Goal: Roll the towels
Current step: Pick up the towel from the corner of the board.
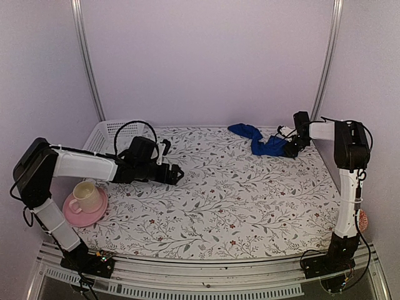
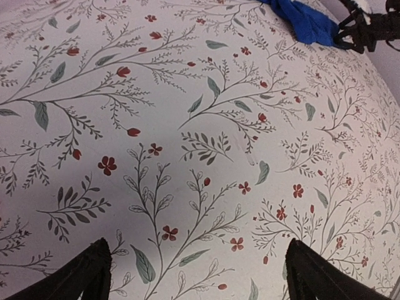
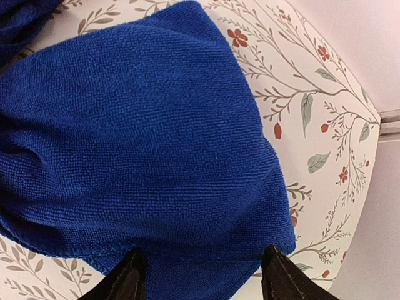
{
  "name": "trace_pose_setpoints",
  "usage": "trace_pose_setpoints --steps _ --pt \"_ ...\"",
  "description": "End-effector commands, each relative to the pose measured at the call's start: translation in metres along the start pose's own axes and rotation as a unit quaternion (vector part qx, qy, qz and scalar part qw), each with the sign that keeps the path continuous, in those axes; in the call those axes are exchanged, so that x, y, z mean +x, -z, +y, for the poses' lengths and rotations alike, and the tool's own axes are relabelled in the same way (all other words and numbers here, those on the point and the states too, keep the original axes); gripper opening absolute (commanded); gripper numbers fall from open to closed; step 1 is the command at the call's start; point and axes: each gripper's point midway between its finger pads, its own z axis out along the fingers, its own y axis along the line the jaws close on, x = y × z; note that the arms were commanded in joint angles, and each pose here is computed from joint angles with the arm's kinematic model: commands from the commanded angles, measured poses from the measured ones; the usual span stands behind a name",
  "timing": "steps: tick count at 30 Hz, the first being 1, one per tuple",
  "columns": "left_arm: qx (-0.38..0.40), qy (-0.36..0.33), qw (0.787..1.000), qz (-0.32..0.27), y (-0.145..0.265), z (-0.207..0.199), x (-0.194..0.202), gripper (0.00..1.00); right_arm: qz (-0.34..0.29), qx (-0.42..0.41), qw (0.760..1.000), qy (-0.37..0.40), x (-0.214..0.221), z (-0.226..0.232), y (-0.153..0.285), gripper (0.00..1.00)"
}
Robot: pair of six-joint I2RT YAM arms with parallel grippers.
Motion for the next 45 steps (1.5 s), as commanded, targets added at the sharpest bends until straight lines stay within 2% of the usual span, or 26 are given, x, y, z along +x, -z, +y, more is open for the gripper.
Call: trace_pose_setpoints --steps 1,7,13,21,26,32,38,45 --pt "0.009 -0.01 1.0 -0.002 -0.008 -0.01 0.0 0.97 -0.039 0.02 0.999 0.004 -0.024 -0.007 0.017 0.62" --pt "0.011 -0.013 1.0 0.006 -0.014 -0.012 0.005 0.97 -0.067 0.009 0.998 0.015 -0.044 0.003 0.026 0.51" --pt "0.015 -0.018 1.0 0.015 -0.019 -0.016 0.01 0.97 -0.058 0.004 0.998 0.036 -0.045 0.019 0.015 0.43" --pt "0.017 -0.023 0.999 0.022 -0.024 -0.018 0.014 0.97 -0.075 -0.013 0.996 0.048 -0.048 0.025 0.033 0.49" --pt "0.019 -0.025 0.999 0.022 -0.024 -0.021 0.014 0.97 -0.12 -0.078 0.989 0.039 -0.067 0.042 0.056 0.52" --pt "0.022 -0.025 0.999 0.02 -0.024 -0.023 0.014 0.97 -0.139 -0.129 0.982 0.007 -0.084 0.052 0.062 0.55" --pt "0.024 -0.029 0.999 0.023 -0.026 -0.025 0.016 0.97 -0.134 -0.16 0.978 0.003 -0.094 0.056 0.053 0.55" --pt "0.028 -0.031 0.999 0.03 -0.029 -0.026 0.02 0.97 -0.107 -0.192 0.976 -0.009 -0.072 0.063 0.038 0.5"
